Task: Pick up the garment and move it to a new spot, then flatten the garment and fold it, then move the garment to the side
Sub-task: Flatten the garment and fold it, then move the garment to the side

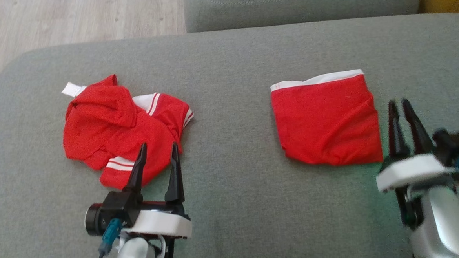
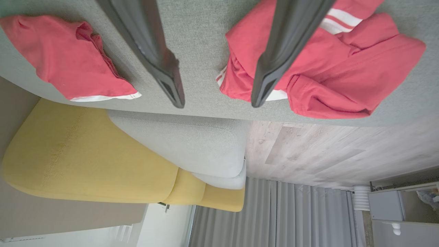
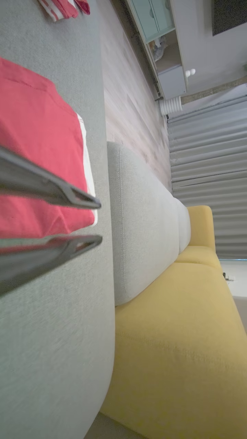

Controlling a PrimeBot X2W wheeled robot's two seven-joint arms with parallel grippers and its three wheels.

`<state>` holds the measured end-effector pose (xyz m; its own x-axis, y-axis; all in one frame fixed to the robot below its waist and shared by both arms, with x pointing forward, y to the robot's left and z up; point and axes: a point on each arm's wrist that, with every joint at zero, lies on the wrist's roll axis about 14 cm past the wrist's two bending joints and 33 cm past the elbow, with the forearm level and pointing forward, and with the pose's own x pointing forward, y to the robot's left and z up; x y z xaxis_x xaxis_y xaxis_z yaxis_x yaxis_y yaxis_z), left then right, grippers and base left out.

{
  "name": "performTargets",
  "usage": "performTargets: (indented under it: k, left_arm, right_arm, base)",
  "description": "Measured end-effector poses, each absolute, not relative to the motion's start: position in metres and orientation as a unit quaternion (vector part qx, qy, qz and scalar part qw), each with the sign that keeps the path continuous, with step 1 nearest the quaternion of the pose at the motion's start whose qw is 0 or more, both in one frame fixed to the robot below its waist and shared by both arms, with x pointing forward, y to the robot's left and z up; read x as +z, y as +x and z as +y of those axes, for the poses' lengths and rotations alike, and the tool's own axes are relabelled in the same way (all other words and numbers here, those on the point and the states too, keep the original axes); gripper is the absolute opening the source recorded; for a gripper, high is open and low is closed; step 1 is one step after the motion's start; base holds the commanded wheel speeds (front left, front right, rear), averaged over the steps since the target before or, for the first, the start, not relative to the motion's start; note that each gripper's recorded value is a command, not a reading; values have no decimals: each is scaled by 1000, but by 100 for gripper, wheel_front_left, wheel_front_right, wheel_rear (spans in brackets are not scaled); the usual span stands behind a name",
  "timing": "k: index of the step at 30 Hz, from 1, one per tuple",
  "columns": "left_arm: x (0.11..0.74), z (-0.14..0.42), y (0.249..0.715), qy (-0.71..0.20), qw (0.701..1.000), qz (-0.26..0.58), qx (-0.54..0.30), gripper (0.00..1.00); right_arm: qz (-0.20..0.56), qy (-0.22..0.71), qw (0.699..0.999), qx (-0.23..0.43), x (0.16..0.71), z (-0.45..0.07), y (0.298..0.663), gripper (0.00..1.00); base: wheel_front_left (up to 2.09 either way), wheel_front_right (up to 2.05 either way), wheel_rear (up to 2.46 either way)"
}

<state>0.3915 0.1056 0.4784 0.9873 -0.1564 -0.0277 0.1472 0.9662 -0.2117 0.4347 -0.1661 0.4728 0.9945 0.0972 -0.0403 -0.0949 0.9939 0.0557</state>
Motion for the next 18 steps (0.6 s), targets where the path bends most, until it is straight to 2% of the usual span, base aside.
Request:
performTargets:
  k: [8,18]
  left_arm:
    - [477,102,387,-107,991,24,-80,100]
    - [477,107,388,-109,991,24,-73,100]
  right_arm:
    - [32,46,998,26,463,-179,403,100]
    - [32,44,998,30,462,-177,402,100]
  base:
    - [0,0,0]
    - [0,0,0]
